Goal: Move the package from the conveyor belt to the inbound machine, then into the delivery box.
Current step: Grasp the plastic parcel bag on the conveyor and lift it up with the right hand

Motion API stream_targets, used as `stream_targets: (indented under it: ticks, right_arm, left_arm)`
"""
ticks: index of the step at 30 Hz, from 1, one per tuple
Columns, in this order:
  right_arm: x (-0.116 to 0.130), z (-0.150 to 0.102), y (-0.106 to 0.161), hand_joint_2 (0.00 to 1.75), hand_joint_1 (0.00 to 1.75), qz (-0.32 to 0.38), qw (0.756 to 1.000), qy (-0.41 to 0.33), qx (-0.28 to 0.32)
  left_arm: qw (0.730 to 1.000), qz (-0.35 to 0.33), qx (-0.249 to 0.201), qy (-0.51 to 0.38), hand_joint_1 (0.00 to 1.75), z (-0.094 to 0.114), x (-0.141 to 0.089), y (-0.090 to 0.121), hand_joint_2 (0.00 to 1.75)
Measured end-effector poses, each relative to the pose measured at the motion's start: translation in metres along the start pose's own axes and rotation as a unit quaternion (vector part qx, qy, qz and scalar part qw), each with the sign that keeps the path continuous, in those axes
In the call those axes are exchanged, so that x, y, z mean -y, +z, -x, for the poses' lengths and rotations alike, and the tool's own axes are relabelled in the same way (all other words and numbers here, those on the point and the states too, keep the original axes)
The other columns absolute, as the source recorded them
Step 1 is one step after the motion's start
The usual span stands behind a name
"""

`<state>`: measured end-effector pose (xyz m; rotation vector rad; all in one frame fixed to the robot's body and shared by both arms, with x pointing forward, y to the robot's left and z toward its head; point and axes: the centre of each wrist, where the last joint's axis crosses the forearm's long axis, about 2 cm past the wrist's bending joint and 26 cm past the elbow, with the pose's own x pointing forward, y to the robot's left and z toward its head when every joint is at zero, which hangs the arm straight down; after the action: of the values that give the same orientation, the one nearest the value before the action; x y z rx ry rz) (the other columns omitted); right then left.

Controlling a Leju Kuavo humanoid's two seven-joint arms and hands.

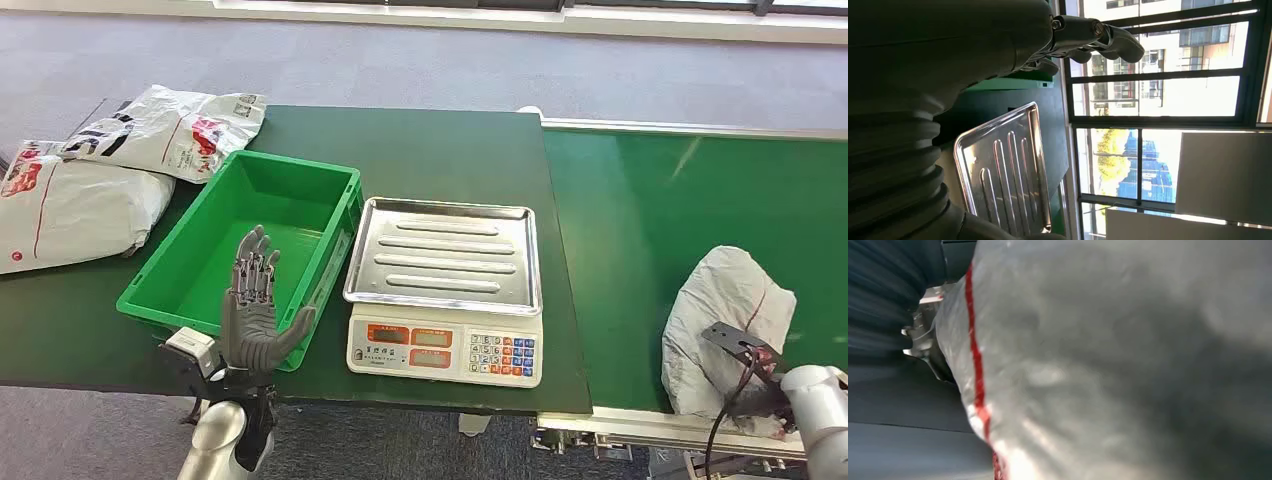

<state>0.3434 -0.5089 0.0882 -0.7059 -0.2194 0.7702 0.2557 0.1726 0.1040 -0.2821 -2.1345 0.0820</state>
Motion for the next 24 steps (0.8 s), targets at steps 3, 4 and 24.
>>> stream_targets:
  ticks: [3,4,24]
  right_arm:
    - [-0.001,0.001,0.000,1.75,1.75,-0.004,1.000,-0.014,0.019]
    - [-0.001,0.001,0.000,1.75,1.75,-0.007,0.999,-0.022,0.029]
    - [0.066,-0.039,0.046,1.75,1.75,0.122,0.607,-0.477,0.623]
  left_arm:
    - [1.000,0.000,-0.001,0.000,0.00,0.000,0.000,0.000,1.75]
    - [1.000,0.000,-0.001,0.000,0.00,0.000,0.000,0.001,1.75]
    - [1.000,0.000,0.021,-0.011,0.00,-0.013,0.001,0.007,1.75]
